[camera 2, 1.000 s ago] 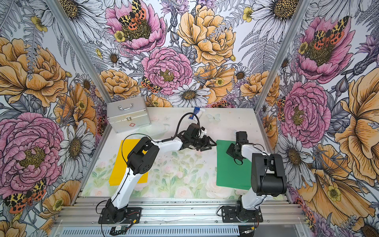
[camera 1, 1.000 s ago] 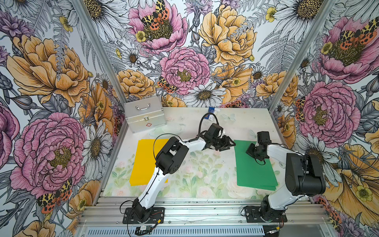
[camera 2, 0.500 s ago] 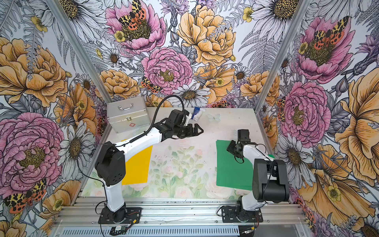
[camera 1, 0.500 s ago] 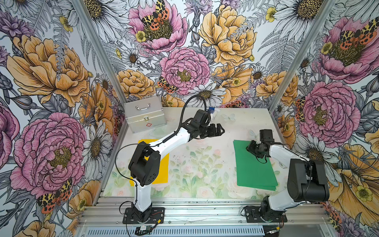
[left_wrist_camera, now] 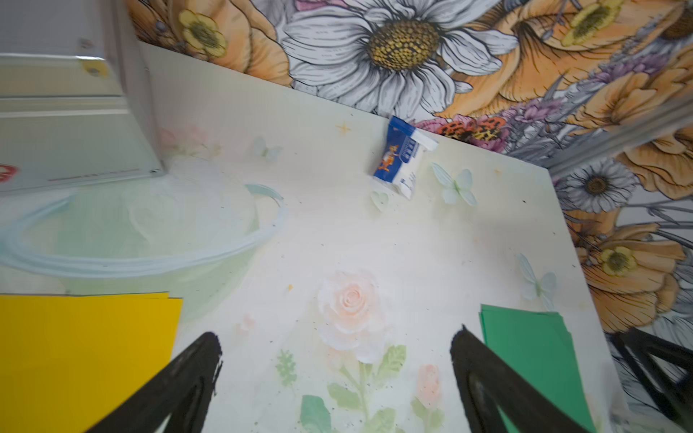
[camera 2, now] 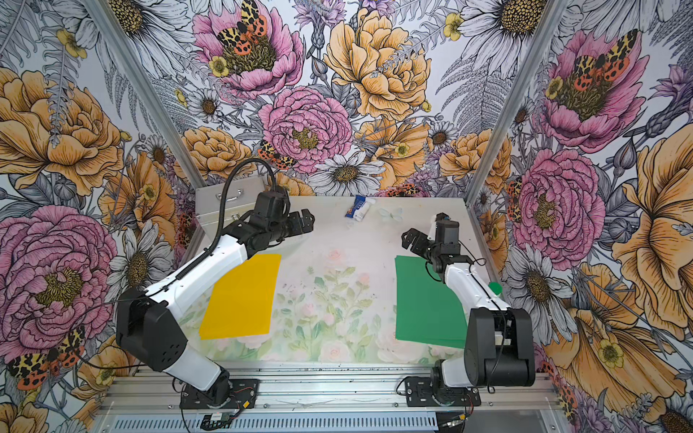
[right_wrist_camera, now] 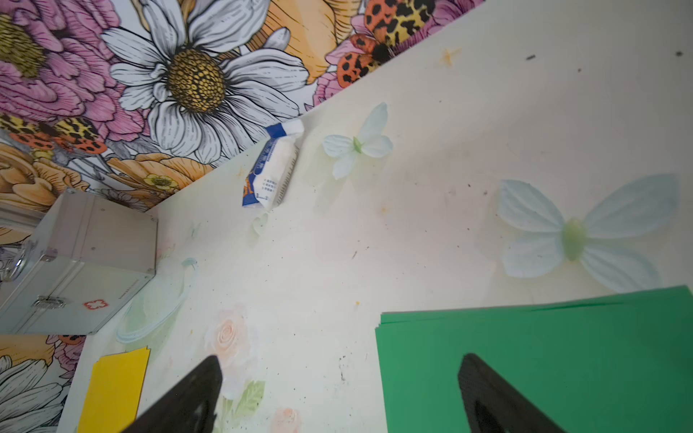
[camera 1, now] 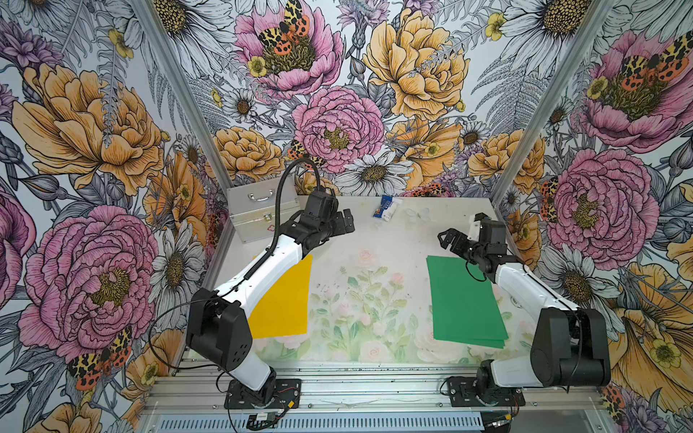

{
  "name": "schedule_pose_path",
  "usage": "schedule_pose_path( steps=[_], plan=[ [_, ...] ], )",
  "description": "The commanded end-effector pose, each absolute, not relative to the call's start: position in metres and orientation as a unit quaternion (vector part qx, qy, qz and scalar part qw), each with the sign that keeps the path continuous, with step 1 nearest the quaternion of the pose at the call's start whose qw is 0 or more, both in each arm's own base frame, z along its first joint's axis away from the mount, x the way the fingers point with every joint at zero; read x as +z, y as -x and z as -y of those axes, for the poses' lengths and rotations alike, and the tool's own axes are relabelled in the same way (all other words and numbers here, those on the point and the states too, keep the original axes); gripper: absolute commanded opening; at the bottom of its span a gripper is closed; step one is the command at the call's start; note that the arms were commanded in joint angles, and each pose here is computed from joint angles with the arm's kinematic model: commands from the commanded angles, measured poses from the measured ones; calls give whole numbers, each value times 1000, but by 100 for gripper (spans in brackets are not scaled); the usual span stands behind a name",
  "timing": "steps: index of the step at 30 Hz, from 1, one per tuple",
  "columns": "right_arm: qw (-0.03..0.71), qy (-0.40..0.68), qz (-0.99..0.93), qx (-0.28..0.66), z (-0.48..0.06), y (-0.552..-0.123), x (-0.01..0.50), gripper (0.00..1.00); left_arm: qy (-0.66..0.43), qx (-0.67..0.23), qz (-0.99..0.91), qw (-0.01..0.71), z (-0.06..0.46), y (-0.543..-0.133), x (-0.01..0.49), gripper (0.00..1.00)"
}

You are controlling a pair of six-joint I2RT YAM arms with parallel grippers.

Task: Sort the scattered colored papers by color
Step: Reset both arms

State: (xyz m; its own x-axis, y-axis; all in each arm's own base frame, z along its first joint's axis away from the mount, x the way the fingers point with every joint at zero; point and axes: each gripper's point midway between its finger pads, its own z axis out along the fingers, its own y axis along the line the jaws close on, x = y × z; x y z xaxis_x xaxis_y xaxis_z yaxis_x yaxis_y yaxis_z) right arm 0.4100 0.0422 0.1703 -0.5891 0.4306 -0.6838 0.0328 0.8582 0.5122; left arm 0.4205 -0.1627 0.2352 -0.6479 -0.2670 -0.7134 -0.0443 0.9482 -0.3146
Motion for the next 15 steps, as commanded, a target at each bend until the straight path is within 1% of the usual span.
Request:
schedule_pose_path(
  steps=[1, 4, 6, 8, 10, 12, 15],
  plan=[
    [544, -84, -803, 229, -46, -408, 216, 100, 129, -49, -866, 480, 103, -424, 246, 98],
    [605, -69, -769, 194, -37, -396, 231, 100, 149, -9, -845, 513, 68, -422, 238, 98],
    [620, -67, -768, 148, -26, -390, 226, 99, 149, 34, -837, 525, 46, -420, 230, 98],
    [626, -63, -771, 101, -15, -387, 218, 99, 155, 72, -835, 523, 23, -419, 221, 98],
    [633, -58, -768, 76, -10, -385, 213, 99, 184, 99, -838, 505, -9, -419, 205, 98],
    [626, -64, -776, 52, -3, -385, 200, 100, 219, 118, -837, 487, -39, -418, 190, 98],
    [582, -83, -809, -4, 15, -385, 171, 99, 268, 189, -824, 463, -84, -410, 167, 98]
  ],
)
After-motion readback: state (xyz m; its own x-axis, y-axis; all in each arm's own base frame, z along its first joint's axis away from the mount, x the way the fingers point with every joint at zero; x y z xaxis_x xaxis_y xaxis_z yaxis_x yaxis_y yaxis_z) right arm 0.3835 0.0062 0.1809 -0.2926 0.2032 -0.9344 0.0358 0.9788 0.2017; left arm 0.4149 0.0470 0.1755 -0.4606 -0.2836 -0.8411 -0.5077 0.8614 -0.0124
